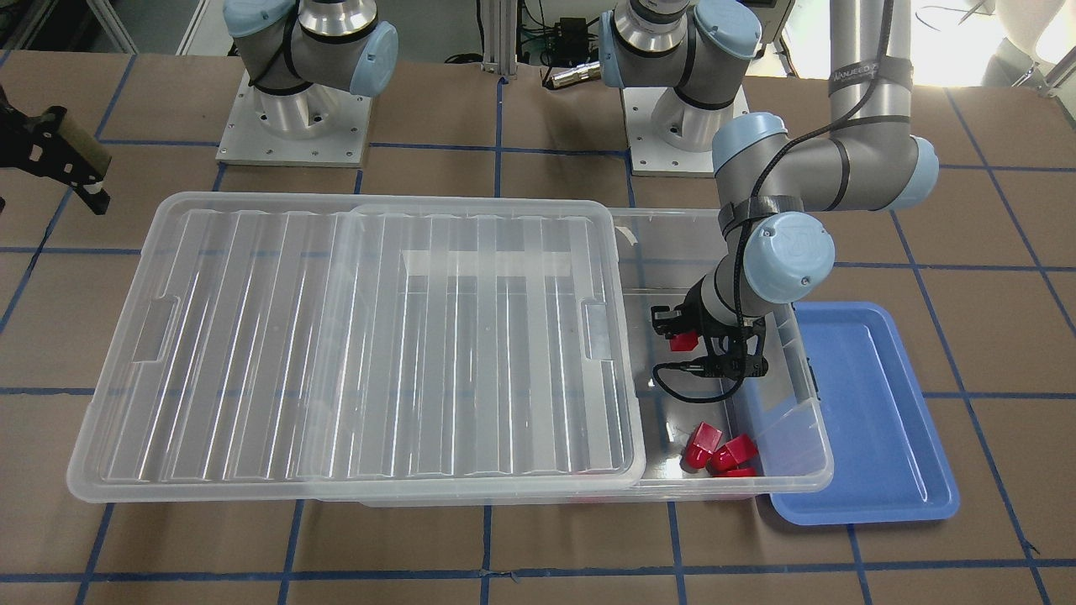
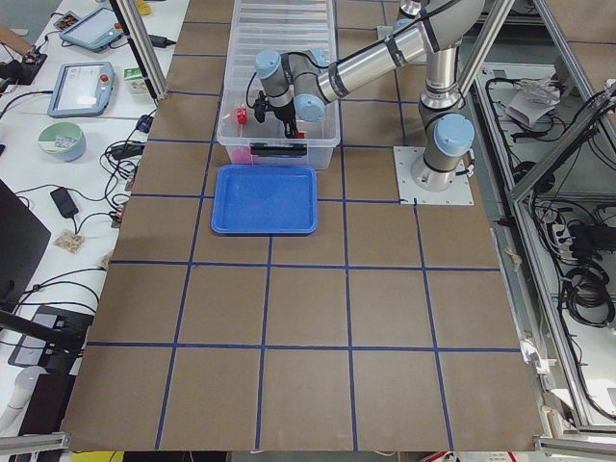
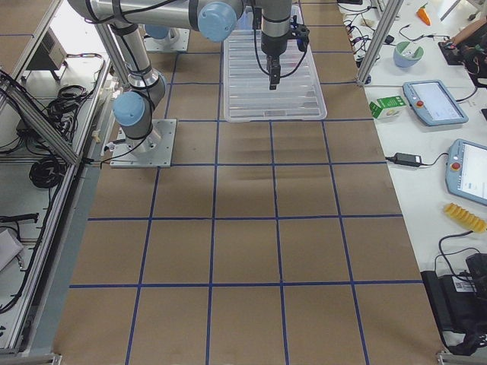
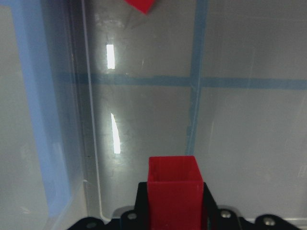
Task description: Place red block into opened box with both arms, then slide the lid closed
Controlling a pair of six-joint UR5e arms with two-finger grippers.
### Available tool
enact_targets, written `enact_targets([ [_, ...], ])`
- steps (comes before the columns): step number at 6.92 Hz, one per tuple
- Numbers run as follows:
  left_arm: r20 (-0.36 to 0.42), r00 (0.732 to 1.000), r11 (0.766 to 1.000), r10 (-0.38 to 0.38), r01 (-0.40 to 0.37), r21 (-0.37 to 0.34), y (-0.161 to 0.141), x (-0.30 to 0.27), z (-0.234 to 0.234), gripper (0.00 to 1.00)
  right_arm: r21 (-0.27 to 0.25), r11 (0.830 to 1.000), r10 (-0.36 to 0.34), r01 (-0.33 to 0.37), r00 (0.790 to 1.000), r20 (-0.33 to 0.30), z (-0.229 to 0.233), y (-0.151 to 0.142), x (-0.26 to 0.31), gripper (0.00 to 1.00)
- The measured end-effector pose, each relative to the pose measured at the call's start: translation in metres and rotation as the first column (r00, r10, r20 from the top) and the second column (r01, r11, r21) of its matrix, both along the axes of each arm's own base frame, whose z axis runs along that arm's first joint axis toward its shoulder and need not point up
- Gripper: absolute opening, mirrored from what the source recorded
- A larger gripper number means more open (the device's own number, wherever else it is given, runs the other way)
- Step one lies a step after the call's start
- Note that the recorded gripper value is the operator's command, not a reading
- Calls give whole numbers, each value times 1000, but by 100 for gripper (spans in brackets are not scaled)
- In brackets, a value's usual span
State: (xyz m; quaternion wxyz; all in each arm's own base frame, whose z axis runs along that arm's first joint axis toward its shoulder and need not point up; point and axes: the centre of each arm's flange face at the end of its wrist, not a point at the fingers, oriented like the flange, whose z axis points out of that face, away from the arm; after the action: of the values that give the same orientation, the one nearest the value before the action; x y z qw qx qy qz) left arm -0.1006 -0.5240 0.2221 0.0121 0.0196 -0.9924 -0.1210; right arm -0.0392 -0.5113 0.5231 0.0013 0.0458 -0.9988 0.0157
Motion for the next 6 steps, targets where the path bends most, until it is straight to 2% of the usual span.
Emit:
enact_targets([
  [1,2,1000,1000,1,-1,6,2,1,-5,100,14,999,34,-33,999,-21,-2,2,-19,100],
  [3,10,1000,1000,5,-4,-21,-1,3,6,100,72,996,45,-44,999,-20,-10,6,-33,99],
  [5,14,1000,997,5,-4,-82,-19,0,68,100,124,991,47,-47,999,4,-35,-3,-42,95],
  [6,16,1000,995,1,0,-96,-23,-3,110,100,148,988,38,-40,999,15,-66,-15,-54,95],
])
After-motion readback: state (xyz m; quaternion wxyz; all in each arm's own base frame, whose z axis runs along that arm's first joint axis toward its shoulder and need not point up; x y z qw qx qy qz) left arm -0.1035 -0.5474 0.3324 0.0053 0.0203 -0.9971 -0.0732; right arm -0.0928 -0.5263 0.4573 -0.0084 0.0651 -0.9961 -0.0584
